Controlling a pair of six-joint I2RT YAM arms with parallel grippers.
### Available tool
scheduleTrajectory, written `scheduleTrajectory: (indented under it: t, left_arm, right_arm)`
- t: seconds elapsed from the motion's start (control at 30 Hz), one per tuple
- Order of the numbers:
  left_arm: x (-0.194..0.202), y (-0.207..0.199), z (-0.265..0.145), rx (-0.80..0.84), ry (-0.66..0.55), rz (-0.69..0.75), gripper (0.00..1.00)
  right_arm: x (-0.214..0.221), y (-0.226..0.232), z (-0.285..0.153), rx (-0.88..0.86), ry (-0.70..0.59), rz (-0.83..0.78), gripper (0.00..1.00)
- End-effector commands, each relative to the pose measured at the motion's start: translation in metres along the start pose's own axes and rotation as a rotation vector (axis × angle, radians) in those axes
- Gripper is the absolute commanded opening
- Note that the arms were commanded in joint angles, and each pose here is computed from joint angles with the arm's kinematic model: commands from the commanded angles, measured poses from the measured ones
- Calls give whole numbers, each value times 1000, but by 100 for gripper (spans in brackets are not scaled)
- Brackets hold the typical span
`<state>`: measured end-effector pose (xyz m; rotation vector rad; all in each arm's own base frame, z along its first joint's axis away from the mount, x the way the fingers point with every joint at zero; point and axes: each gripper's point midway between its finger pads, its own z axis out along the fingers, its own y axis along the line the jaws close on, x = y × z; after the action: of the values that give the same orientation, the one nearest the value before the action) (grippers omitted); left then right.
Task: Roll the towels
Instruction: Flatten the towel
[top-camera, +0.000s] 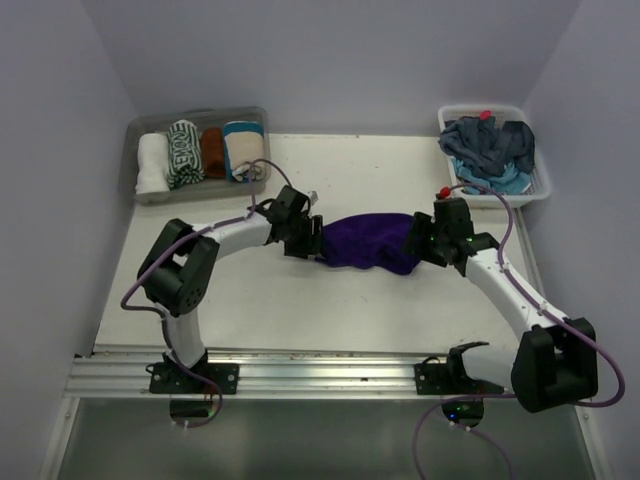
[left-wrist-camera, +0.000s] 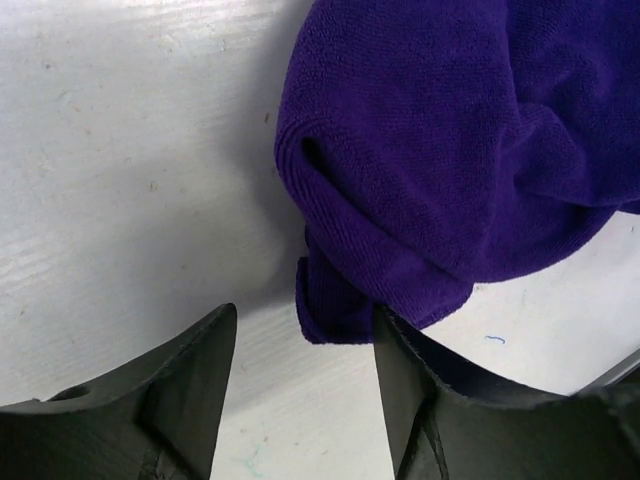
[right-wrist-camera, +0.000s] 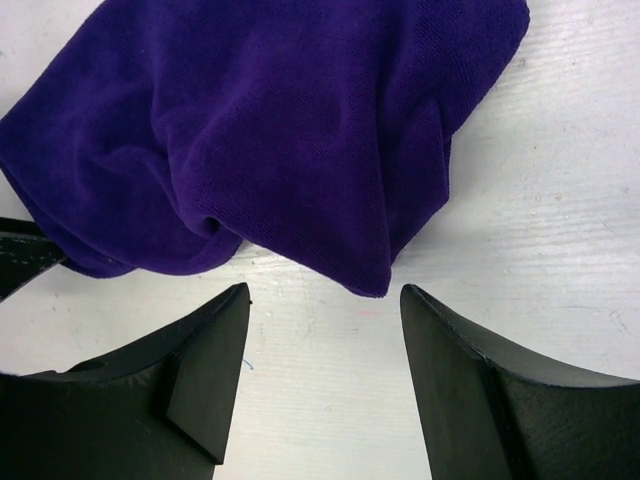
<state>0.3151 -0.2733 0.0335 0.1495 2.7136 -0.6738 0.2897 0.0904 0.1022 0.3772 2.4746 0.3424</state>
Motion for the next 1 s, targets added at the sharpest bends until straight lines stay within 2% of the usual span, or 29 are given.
scheduleTrajectory:
  t: [0.0, 0.13, 0.17, 0.2, 0.23, 0.27, 0.47, 0.57, 0.6, 0.63, 0.7, 0.83, 0.87, 0.97]
  left_arm:
    - [-18, -17, 7, 60, -40, 3, 59]
    - [-19, -25, 8, 86, -32, 17, 41]
    - [-20, -26, 6, 88, -32, 25, 28]
    - [-24, -29, 4, 92, -39, 32, 20]
    - [-26, -31, 2, 95, -42, 40, 6]
    - [-25, -30, -3, 86, -33, 49, 0]
    - [-60, -44, -45, 84, -146, 84, 0]
    - [-73, -51, -65, 100, -189, 89, 0]
    - [-78, -54, -71, 107, -203, 92, 0]
    - [-82, -58, -78, 115, -215, 97, 0]
    - [-89, -60, -92, 108, -232, 107, 0]
    - [-113, -62, -136, 111, -334, 117, 0]
    - [-119, -59, -145, 111, -351, 114, 0]
    - [-155, -40, -191, 99, -458, 83, 0]
  right_arm:
    - [3, -3, 5, 4, -1, 5, 66]
    - [8, -9, 10, 27, 13, 2, 66]
    - [7, -13, 11, 52, 5, -2, 67]
    - [7, -14, 12, 55, 7, -6, 67]
    - [8, -15, 15, 62, 17, -12, 67]
    - [6, -15, 17, 67, 11, -16, 66]
    - [17, -9, 45, 45, 52, -15, 61]
    - [26, 0, 60, 23, 83, -26, 52]
    - [24, 2, 62, 20, 77, -23, 44]
    - [21, 3, 62, 26, 71, -19, 16]
    - [2, 9, 50, 27, 22, -29, 1]
    - [-62, 15, 13, 72, -156, -99, 0]
    - [-94, 25, -3, 53, -227, -99, 0]
    - [-150, 43, -47, 27, -352, -117, 0]
